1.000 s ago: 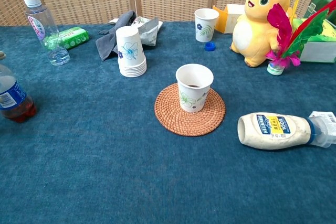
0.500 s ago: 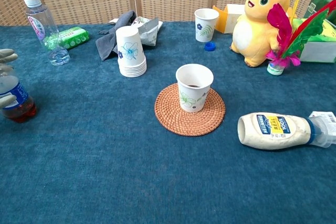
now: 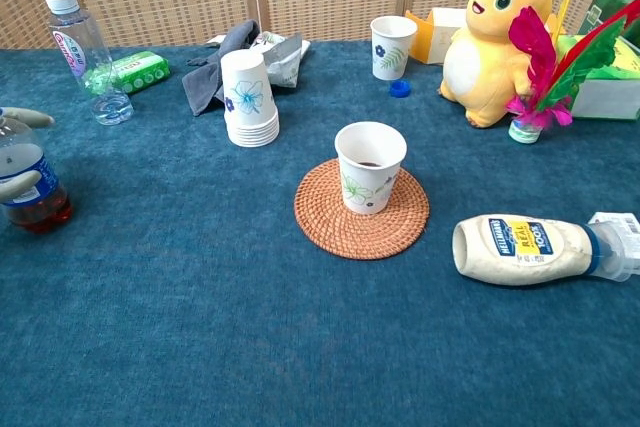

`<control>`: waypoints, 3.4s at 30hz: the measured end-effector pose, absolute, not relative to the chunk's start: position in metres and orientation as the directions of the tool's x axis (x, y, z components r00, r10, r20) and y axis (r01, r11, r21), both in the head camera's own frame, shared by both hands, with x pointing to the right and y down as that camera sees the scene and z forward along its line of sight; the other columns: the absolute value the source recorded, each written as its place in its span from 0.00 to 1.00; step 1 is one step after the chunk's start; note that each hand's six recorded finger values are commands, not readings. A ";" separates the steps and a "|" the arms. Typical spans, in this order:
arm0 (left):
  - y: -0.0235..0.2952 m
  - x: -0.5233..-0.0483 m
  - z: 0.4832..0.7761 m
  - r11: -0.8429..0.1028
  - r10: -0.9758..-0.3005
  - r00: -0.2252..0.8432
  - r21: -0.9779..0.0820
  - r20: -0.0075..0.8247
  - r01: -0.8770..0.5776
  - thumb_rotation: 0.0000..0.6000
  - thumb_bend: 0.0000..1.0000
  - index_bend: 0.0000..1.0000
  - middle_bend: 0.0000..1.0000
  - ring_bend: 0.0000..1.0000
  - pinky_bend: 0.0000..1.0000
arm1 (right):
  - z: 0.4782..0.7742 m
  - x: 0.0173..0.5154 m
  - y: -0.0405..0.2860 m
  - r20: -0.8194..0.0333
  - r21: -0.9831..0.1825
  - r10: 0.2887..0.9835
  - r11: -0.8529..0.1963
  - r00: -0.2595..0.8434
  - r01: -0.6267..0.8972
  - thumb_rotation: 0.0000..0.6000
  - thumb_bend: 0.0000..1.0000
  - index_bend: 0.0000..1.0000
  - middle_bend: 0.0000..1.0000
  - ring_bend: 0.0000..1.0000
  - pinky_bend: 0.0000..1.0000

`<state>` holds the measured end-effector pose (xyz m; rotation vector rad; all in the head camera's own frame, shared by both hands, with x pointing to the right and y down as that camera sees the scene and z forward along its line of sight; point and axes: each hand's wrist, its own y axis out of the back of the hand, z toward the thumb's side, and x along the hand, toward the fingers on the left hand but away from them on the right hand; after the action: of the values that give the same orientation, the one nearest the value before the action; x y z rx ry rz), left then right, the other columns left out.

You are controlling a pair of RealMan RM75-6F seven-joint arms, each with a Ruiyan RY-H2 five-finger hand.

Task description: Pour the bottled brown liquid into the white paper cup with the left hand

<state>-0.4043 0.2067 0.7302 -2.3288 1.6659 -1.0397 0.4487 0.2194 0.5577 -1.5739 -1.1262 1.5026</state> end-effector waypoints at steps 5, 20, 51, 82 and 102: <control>0.206 -0.402 0.731 -0.392 -0.867 0.168 -0.435 0.468 -0.810 1.00 0.51 0.40 0.32 0.21 0.36 | 0.558 0.449 0.219 -0.405 -0.908 0.914 -0.397 -0.039 0.134 1.00 0.00 0.00 0.00 0.00 0.00; 0.198 -0.401 0.720 -0.331 -0.904 0.136 -0.465 0.405 -0.821 1.00 0.54 0.51 0.44 0.30 0.42 | 0.558 0.449 0.219 -0.408 -0.906 0.912 -0.400 -0.038 0.136 1.00 0.00 0.00 0.00 0.00 0.00; 0.131 -0.360 0.671 -0.463 -0.886 0.337 -0.664 0.320 -0.587 1.00 0.53 0.51 0.43 0.30 0.42 | 0.552 0.450 0.219 -0.398 -0.908 0.917 -0.387 -0.040 0.158 1.00 0.00 0.00 0.00 0.00 0.00; 0.099 -0.262 0.662 -0.551 -0.803 0.495 -0.733 0.333 -0.400 1.00 0.53 0.51 0.44 0.30 0.42 | 0.547 0.454 0.217 -0.390 -0.908 0.920 -0.375 -0.045 0.186 1.00 0.00 0.00 0.00 0.00 0.00; 0.083 -0.208 0.663 -0.580 -0.729 0.572 -0.783 0.376 -0.225 1.00 0.53 0.51 0.44 0.30 0.42 | 0.543 0.457 0.216 -0.369 -0.917 0.927 -0.353 -0.064 0.186 1.00 0.00 0.00 0.00 0.00 0.00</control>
<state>-0.2080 0.0832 0.6632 -2.1054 0.7581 -0.9266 0.4573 0.2158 0.5427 -1.5690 -1.2139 1.4723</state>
